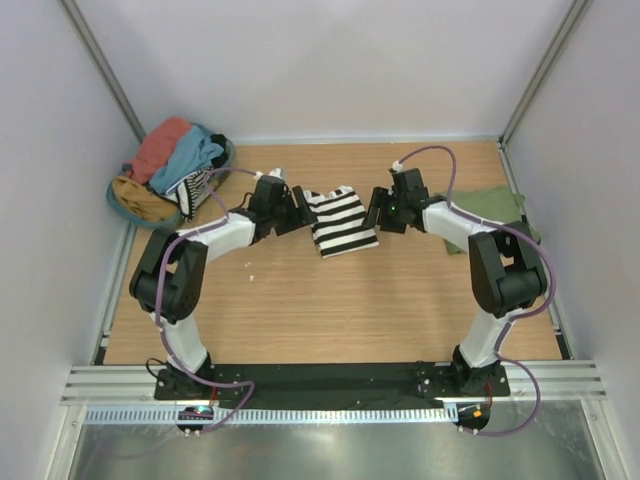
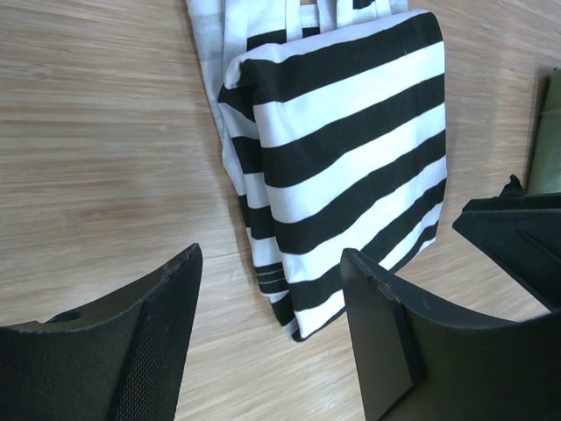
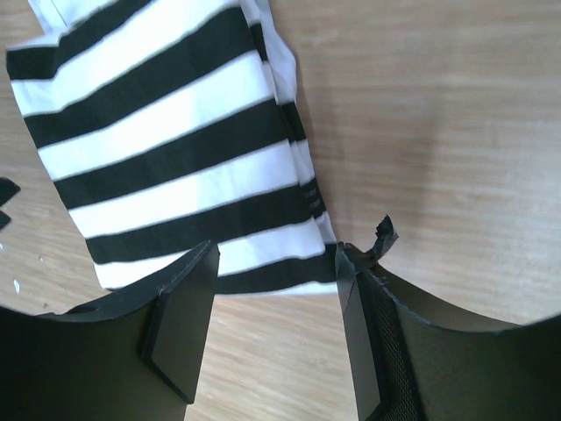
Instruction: Fold and stack the tank tops
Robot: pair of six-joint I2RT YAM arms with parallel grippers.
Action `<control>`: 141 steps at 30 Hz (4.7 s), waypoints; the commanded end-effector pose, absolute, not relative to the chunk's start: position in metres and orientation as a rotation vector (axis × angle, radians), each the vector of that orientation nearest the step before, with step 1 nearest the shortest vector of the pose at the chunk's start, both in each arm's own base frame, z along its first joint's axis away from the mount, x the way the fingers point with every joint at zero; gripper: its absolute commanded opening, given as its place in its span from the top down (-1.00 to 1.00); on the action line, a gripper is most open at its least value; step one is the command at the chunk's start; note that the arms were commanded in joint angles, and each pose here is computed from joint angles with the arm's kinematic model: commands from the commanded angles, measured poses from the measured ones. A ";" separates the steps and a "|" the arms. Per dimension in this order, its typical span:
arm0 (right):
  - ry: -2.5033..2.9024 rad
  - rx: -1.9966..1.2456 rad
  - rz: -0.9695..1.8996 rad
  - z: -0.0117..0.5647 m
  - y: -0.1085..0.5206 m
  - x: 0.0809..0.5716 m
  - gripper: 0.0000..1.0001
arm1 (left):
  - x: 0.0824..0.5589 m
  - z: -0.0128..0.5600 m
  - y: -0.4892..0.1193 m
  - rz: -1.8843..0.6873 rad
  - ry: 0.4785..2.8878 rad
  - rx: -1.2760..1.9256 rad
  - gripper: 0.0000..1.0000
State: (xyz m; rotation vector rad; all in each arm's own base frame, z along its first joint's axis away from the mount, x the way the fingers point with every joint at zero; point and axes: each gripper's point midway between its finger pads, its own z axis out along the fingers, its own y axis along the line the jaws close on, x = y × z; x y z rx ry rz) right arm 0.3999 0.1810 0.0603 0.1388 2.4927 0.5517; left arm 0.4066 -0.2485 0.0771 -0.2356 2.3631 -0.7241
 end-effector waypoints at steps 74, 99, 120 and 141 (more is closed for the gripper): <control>2.497 0.195 0.171 0.034 0.186 0.440 0.98 | 0.430 -0.016 -0.334 -0.495 2.567 -0.135 1.00; 2.411 0.397 -0.130 0.078 0.056 0.440 -0.36 | 0.415 -0.004 -0.307 -0.428 2.500 -0.186 1.00; 2.393 0.218 -0.792 0.082 -0.013 0.489 -0.34 | 0.413 0.021 -0.283 -0.477 2.498 -0.230 1.00; 2.441 0.204 -0.944 0.061 -0.020 0.480 0.98 | 0.419 0.010 -0.221 -0.463 2.497 -0.408 1.00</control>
